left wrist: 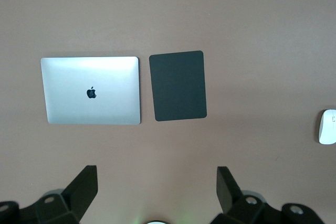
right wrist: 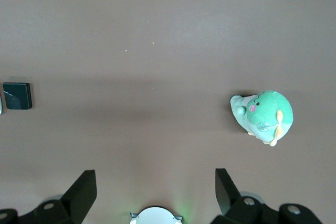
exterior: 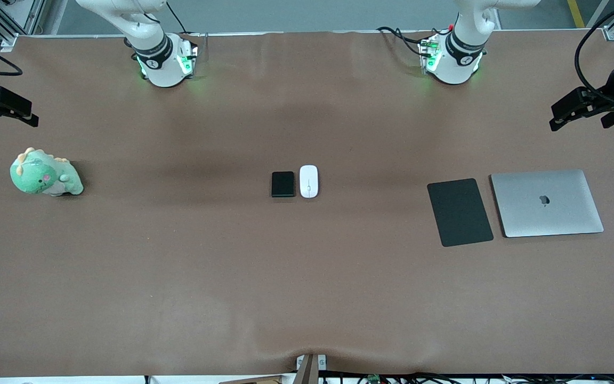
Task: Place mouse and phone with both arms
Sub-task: 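Reach the left gripper toward the white mouse beside the phone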
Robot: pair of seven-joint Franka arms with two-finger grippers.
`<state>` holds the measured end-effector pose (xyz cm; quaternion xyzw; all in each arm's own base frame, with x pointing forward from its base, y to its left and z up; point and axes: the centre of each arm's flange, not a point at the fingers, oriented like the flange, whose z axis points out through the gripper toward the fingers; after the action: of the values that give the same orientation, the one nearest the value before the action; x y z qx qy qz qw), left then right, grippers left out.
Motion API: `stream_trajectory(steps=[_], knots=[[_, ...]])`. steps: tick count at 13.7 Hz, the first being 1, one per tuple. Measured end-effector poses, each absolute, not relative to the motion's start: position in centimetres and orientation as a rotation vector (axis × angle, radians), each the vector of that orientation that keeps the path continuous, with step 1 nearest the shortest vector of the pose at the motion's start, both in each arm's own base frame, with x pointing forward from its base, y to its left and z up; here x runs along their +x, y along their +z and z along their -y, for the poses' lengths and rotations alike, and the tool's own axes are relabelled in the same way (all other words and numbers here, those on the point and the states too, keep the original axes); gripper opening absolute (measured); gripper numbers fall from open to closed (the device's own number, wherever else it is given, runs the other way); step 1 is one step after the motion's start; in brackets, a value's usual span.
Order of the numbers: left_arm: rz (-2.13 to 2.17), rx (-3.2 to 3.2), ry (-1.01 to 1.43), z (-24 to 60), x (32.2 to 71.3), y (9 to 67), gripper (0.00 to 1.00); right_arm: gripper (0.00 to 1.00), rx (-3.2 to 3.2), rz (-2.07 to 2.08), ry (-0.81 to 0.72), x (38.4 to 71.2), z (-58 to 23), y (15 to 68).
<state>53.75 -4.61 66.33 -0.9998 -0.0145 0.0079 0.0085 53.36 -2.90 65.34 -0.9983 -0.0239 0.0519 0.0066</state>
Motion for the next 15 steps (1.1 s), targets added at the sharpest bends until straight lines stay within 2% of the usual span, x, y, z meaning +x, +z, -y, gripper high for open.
stream_trajectory(steps=[9,15], knots=[[0.012,-3.123,0.032,5.8,53.8,66.1,1.00,1.00,-3.123,0.074,0.163,53.4,2.9,65.3],[-0.089,-3.106,0.153,15.0,55.3,60.6,1.00,1.00,-3.122,0.072,0.170,53.5,3.0,65.1]])
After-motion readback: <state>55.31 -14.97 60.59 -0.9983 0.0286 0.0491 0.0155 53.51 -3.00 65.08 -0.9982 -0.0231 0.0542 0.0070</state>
